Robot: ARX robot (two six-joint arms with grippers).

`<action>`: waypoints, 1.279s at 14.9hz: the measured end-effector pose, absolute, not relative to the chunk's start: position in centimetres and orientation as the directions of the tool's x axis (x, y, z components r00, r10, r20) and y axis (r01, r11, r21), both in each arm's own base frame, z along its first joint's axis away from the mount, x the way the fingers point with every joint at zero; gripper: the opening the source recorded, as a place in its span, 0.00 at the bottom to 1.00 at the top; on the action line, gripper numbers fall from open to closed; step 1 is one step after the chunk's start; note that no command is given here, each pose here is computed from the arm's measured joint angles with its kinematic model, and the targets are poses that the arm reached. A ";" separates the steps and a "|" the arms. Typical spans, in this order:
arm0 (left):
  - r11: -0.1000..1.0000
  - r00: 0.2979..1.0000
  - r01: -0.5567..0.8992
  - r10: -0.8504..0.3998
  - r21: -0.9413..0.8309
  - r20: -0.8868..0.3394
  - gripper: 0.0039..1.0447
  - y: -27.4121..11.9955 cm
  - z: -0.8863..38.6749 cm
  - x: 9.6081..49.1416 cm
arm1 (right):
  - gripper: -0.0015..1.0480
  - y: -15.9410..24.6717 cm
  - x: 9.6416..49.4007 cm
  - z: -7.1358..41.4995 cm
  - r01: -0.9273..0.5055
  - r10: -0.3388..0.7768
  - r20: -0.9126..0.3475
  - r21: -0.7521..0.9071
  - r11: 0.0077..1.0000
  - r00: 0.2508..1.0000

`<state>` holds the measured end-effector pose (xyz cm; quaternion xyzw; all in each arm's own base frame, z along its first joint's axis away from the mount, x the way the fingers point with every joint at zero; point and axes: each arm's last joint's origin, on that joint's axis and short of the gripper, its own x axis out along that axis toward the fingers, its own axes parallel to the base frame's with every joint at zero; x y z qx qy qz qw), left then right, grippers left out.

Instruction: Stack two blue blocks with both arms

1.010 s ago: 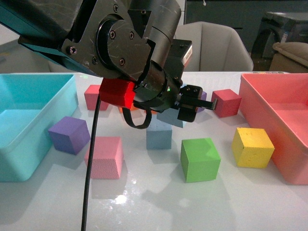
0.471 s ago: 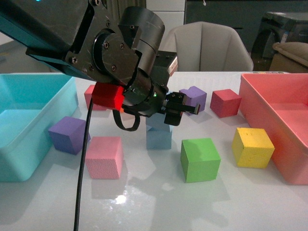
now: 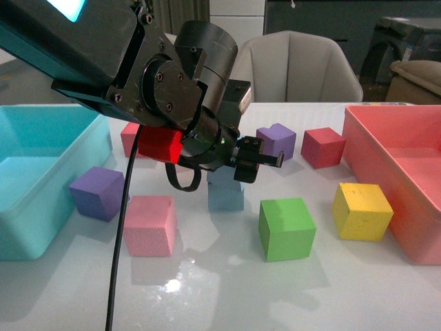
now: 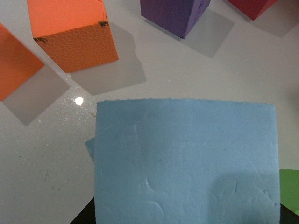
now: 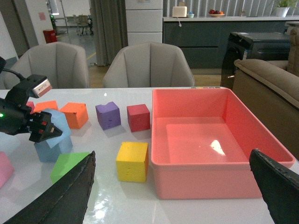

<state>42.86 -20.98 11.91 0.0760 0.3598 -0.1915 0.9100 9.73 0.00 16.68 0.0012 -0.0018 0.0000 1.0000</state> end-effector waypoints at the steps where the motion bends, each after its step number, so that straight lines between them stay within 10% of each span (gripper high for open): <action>1: 0.918 0.669 0.398 -0.285 0.006 -0.687 0.44 -20.9 11.9 42.9 | 0.94 0.0 9.7 16.7 0.000 0.000 0.004 0.002 1.000 1.000; 7: 0.923 0.663 0.386 -0.268 0.012 -0.699 0.96 -20.5 11.7 43.0 | 0.94 0.0 9.7 16.7 0.000 0.000 0.004 0.002 1.000 1.000; 19: 0.874 0.745 0.471 -0.466 -0.118 -0.477 0.94 -19.5 21.4 36.9 | 0.94 0.0 9.7 16.7 0.000 0.000 0.004 0.002 1.000 1.000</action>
